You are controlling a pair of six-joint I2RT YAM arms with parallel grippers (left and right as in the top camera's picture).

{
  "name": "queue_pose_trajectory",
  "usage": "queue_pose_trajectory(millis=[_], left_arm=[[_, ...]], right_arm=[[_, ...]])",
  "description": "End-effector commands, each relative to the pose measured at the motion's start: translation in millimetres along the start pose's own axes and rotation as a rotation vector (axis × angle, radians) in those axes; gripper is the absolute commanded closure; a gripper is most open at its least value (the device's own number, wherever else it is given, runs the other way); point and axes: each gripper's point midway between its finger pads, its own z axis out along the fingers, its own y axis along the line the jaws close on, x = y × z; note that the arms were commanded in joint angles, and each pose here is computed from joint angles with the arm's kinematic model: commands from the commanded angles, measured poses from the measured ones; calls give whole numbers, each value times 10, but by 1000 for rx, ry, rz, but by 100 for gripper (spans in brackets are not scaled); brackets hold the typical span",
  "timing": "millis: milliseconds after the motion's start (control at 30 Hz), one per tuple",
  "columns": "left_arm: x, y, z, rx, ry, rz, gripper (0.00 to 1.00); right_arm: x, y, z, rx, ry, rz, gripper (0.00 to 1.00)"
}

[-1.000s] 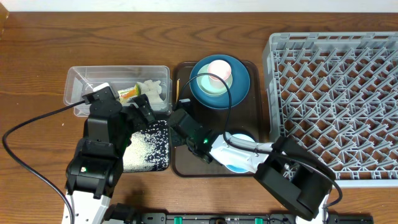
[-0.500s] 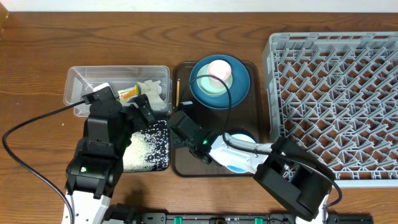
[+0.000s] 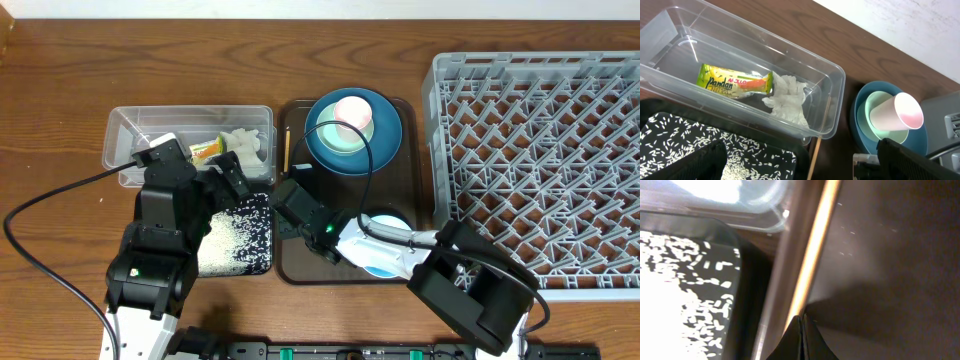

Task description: Sort waste into correct bins and load items into the dishwasher rack

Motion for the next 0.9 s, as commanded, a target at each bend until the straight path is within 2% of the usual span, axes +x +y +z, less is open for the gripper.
queue_pose_trajectory(millis=[0,300,867], left_arm=[[-14,47,8,-21,-10,-12,2],[-14,47,8,-21,-10,-12,2],[-13,46,8,-21,-10,-12,2]], right_arm=[[-108,-21,-26,20,-38,12,99],[-272,86,-186,-15,-80,26,99],[-165,138,-168,-29,-51,72,98]])
